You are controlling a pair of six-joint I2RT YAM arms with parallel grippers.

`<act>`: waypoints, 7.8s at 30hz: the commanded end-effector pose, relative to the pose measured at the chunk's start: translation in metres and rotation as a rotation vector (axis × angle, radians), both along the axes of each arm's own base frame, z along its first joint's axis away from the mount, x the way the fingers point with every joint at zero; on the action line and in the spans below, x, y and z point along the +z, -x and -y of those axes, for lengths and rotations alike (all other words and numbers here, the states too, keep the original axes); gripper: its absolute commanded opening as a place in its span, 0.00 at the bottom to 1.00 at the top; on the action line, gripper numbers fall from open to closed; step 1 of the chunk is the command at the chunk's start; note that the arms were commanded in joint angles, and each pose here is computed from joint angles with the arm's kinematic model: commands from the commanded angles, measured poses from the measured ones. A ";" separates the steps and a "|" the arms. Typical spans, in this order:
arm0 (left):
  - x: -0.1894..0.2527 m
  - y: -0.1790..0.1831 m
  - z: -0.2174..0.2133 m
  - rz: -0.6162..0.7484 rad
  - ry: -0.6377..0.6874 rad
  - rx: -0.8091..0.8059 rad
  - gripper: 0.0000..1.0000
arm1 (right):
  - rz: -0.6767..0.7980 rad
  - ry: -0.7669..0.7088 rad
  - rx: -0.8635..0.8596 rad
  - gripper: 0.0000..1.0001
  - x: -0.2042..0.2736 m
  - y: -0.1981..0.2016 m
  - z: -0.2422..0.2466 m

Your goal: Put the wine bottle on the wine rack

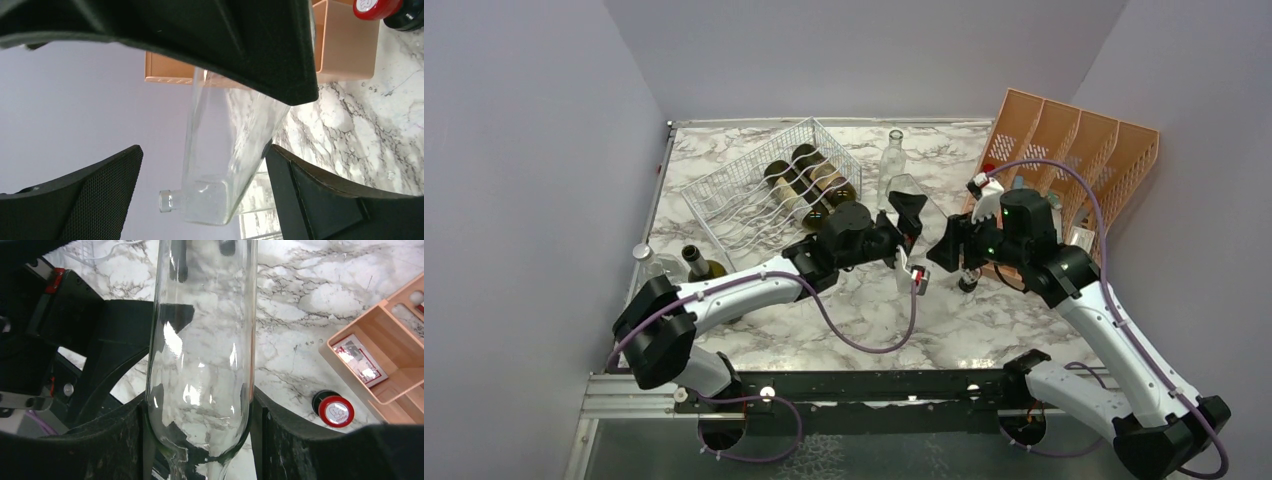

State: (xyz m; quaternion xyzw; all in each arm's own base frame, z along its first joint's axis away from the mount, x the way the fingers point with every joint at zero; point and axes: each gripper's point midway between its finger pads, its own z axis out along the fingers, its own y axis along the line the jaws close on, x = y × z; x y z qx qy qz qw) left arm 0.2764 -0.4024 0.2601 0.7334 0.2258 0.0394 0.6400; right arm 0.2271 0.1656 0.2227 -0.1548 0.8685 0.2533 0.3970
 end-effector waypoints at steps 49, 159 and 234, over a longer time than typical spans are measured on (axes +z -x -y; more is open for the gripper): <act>0.169 0.023 -0.162 -0.817 1.094 0.399 0.99 | 0.056 -0.106 0.347 0.01 -0.081 0.020 -0.249; 0.247 0.046 -0.261 -0.600 1.296 0.540 0.99 | -0.156 0.008 -0.007 0.65 -0.142 -0.073 -0.295; 0.304 0.078 -0.322 -0.505 1.422 0.553 0.99 | 0.491 -0.487 1.032 0.49 0.050 0.063 -0.473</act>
